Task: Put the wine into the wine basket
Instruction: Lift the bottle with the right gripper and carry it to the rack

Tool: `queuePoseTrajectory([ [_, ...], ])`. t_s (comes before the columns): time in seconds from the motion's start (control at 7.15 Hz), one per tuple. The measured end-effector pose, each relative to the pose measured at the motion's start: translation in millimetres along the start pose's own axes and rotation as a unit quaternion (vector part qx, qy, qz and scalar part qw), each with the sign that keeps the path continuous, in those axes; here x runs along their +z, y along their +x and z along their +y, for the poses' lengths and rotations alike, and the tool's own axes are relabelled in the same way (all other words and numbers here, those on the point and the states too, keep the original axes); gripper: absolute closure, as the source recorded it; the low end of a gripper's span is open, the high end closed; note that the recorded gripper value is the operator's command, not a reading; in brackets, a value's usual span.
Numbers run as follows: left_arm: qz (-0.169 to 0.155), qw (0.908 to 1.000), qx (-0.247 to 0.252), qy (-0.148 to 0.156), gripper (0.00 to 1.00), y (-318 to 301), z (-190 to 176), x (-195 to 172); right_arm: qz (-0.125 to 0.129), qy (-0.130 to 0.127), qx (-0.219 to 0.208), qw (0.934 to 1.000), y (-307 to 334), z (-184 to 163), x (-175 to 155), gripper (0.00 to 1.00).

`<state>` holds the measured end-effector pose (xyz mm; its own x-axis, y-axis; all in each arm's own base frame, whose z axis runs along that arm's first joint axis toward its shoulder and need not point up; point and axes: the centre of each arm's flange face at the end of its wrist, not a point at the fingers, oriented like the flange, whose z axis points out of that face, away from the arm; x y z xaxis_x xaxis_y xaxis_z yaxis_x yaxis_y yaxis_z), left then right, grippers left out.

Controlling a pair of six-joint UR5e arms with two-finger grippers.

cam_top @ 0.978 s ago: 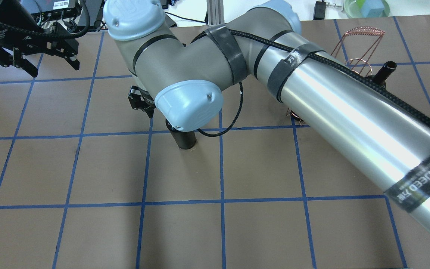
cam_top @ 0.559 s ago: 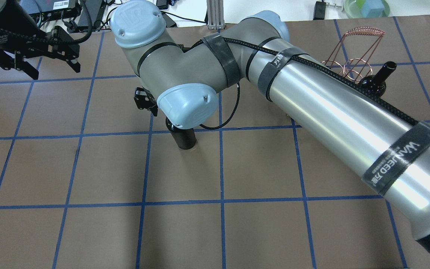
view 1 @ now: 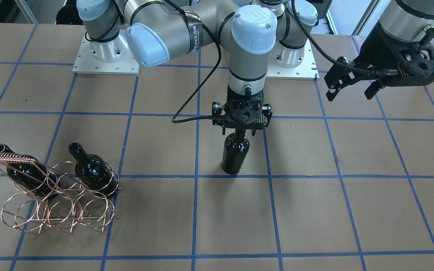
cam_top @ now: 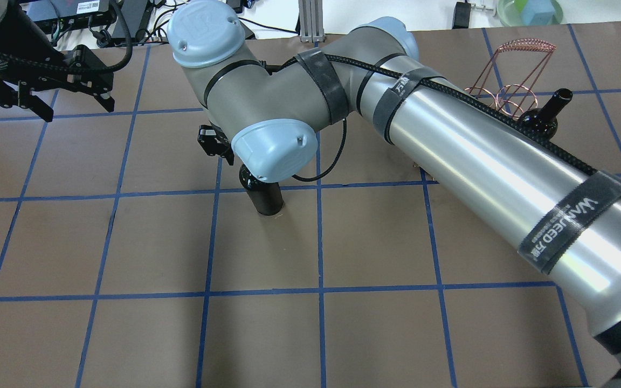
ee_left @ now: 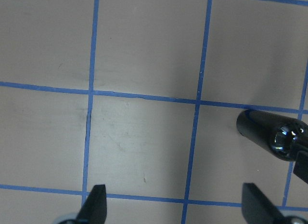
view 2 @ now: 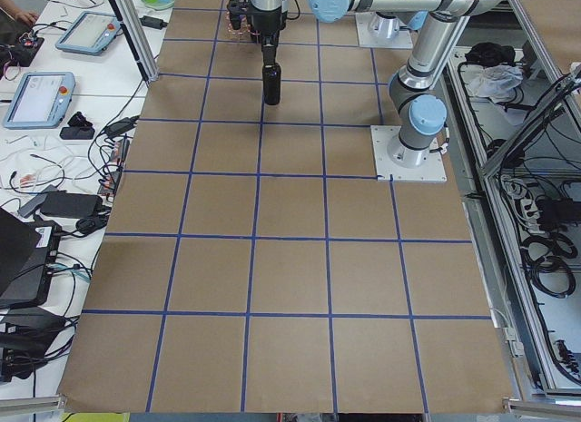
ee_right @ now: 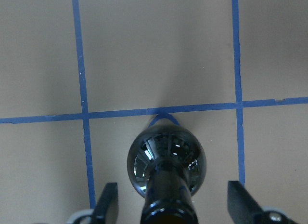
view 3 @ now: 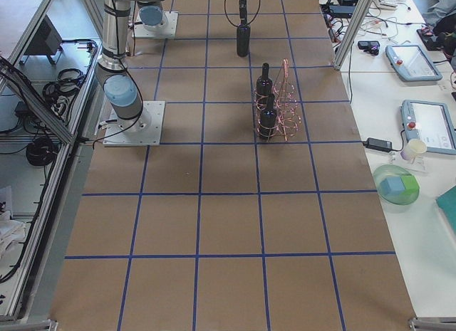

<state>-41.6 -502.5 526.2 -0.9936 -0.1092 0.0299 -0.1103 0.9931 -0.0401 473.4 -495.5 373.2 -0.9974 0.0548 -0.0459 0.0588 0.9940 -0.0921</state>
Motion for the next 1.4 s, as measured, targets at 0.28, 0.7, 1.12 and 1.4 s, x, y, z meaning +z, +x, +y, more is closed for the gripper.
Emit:
queuePoseTrajectory([
  [0.28, 0.004, 1.0, -0.001, 0.0, 0.0, 2, 5, 0, -0.004, 0.006, -0.01, 0.9999, -1, -3, 1, 0.34],
  [0.7, 0.003, 0.9999, 0.0, -0.01, 0.0, 3, 18, -6, -0.005, 0.011, -0.024, 0.9996, 0, -6, 3, 0.67],
  [1.12, 0.005, 0.9999, 0.003, -0.012, 0.0, 4, 22, -8, -0.004, 0.014, -0.027, 0.9995, 2, -8, 1, 0.7],
  [1.4, 0.005, 0.9999, 0.0, -0.012, 0.0, 2, 23, -9, -0.008, 0.022, -0.022, 0.9995, 22, -21, -18, 0.71],
])
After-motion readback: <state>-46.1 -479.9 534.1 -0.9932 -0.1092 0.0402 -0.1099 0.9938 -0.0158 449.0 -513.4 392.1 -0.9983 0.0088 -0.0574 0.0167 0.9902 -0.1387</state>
